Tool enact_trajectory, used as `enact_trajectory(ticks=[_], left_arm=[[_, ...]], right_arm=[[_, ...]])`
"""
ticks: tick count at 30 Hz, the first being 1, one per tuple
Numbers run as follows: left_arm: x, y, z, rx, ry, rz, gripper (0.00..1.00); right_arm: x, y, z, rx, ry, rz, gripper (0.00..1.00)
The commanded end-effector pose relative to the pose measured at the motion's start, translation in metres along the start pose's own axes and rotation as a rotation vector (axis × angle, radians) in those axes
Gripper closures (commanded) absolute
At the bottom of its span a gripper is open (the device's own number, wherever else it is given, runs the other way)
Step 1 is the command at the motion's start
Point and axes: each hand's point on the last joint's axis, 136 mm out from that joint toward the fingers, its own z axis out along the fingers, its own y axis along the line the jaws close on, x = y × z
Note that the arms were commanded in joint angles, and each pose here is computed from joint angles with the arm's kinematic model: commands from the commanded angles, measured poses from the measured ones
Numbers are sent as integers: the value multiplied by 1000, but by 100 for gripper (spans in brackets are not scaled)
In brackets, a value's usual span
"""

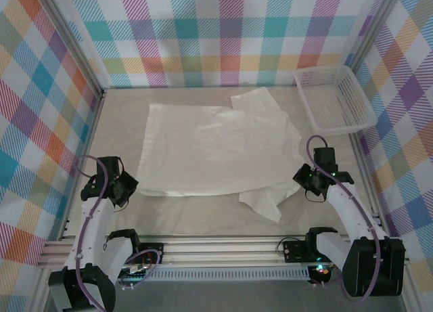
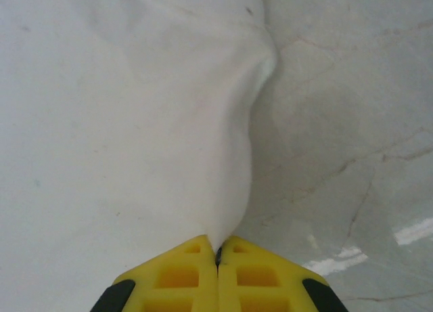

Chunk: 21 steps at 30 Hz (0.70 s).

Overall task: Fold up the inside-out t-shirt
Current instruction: Fold the T-shirt at the center of the table.

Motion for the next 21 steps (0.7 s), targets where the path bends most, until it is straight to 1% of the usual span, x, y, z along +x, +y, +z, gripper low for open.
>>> enact_trajectory(ticks=[1,4,6,8,10,11,16,21], left_arm=[[-34,-31,-12,55,-81,15,100],[-59,-49,-7,52,-116,38,100],[-71,-64,0,68,-111,46,100],[-75,-88,12,130,-63,51,100],[-76,-104,23,135,-21,67,100],[-78,-109,29,126,-21,84,100],[-84,-118,53,102,-2,102,100],[-97,-116,56,52,-40,119,100]], right_arm=[[-28,19,-8,-25,-46,5,100],[-50,35,-3,-44,-64,0,100],[-62,42,3,-38,-66,-1,100],[-73,49,10,-37,-69,-10,100],[-80,55,16,-40,-66,-12,100],[-84,57,19,-43,-66,-13,100],[-100,70,24,-52,-71,-12,100],[-113,77,28,-53,-88,-14,100]])
